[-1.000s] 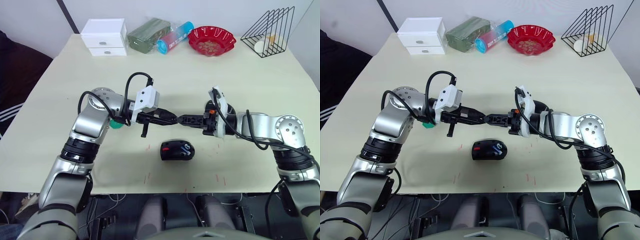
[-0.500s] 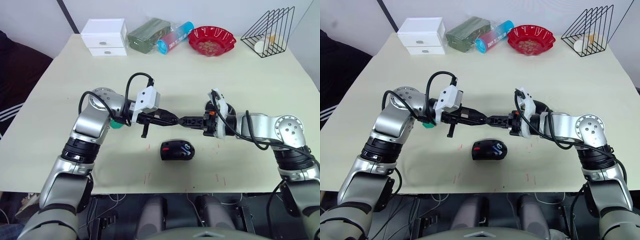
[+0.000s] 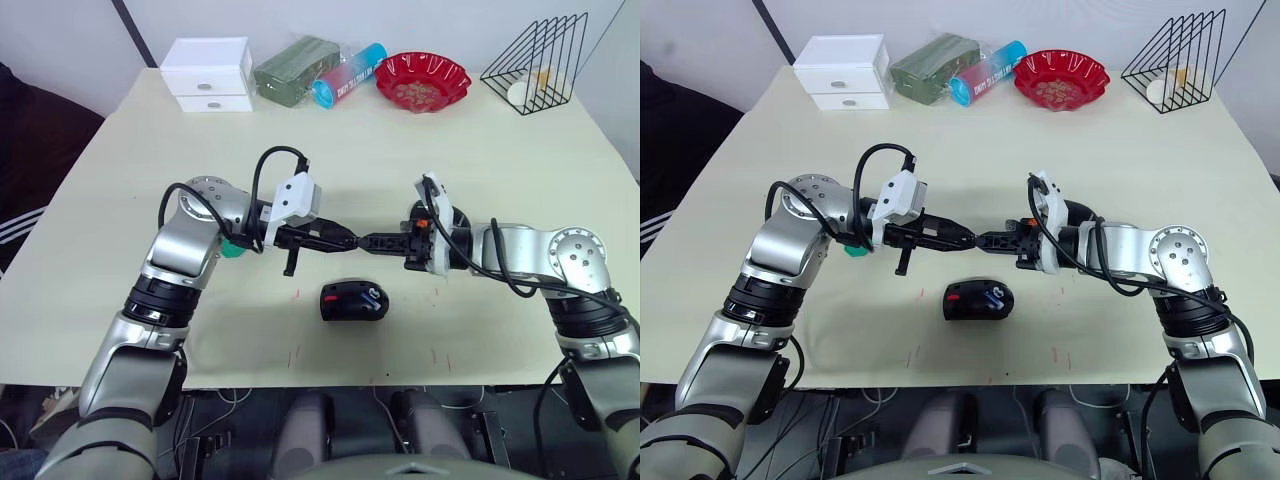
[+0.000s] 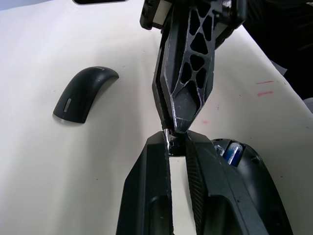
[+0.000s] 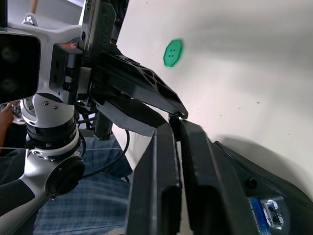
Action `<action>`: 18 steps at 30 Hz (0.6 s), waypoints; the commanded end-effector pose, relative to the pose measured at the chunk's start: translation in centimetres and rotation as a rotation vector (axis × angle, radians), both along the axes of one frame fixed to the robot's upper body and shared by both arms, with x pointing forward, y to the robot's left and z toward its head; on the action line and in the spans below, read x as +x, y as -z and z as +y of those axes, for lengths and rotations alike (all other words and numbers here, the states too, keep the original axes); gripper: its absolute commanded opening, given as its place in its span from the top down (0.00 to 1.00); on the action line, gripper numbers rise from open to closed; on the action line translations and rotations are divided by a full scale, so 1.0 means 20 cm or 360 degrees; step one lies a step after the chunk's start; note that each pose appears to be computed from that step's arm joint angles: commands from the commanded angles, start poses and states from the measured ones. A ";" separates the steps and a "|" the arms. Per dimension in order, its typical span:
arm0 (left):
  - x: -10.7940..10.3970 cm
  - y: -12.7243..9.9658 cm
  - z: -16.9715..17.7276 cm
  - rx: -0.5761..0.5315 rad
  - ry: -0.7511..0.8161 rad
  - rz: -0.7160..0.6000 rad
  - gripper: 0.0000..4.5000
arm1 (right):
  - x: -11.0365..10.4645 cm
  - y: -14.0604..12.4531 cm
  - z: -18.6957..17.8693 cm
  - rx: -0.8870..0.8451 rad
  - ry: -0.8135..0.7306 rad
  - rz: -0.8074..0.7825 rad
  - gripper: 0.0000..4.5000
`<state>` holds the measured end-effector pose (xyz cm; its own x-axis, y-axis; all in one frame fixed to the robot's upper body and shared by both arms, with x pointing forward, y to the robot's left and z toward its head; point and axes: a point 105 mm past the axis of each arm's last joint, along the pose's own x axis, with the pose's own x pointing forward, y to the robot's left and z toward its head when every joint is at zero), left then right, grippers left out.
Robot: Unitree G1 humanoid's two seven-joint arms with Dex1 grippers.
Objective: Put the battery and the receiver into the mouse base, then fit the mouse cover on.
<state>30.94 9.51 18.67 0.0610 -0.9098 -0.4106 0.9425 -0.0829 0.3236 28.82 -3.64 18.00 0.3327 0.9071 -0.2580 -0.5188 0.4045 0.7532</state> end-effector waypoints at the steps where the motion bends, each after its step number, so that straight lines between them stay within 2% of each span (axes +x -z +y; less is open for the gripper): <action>1: -0.03 -0.05 -0.03 -0.0013 0.0073 -0.0067 1.00 | -0.01 -0.06 0.00 0.0033 -0.0011 -0.0069 0.99; 12: -0.01 -0.04 -0.02 -0.0024 0.0039 -0.0072 1.00 | -0.03 -0.08 0.00 0.0055 -0.0065 -0.0126 0.99; 13: -0.01 -0.04 -0.02 -0.0030 0.0033 -0.0071 0.89 | -0.04 -0.08 0.00 0.0059 -0.0068 -0.0130 1.00; 15: -0.01 -0.04 -0.01 -0.0035 0.0023 -0.0063 0.78 | -0.04 -0.09 -0.01 0.0067 -0.0069 -0.0142 1.00; 18: -0.02 -0.03 0.01 -0.0038 0.0007 -0.0041 0.54 | -0.05 -0.09 -0.03 0.0069 -0.0065 -0.0159 1.00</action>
